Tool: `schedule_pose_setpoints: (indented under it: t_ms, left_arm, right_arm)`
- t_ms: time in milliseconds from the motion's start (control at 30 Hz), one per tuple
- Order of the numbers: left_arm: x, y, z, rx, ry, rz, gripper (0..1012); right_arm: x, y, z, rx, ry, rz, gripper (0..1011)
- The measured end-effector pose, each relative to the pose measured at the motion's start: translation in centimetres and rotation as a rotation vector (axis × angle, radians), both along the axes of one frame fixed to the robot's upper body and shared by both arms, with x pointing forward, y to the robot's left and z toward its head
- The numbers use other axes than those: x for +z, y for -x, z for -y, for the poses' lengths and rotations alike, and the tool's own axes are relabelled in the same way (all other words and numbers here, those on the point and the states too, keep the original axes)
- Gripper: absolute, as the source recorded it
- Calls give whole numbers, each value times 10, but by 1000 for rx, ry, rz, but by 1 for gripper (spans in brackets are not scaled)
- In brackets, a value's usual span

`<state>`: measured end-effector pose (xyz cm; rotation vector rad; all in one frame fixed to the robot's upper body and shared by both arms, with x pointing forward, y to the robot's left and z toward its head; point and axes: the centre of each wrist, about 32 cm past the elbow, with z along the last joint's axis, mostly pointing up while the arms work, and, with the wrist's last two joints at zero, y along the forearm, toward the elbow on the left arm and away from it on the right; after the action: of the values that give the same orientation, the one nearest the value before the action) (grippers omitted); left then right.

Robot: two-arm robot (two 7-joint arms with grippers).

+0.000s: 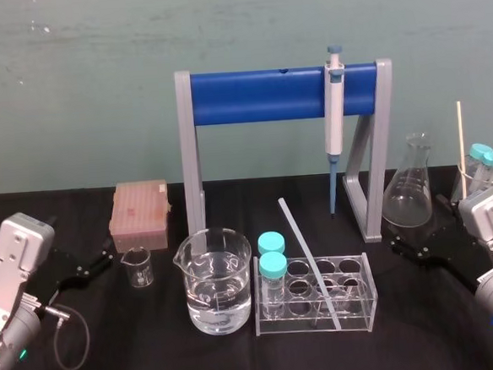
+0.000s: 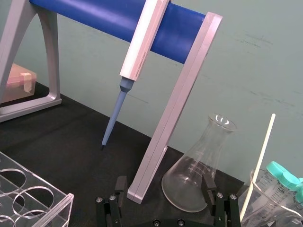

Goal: Pick up the stirring rod with one hand, then place it down.

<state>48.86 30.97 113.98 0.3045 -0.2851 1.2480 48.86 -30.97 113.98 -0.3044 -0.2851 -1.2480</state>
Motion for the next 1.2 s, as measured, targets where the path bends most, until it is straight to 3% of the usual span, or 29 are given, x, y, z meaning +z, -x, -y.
schedule_pose_setpoints:
  t_ms: [1200]
  left_arm:
    - [0, 0, 0, 0, 0, 0, 1000]
  right_arm:
    - [0, 0, 0, 0, 0, 0, 1004]
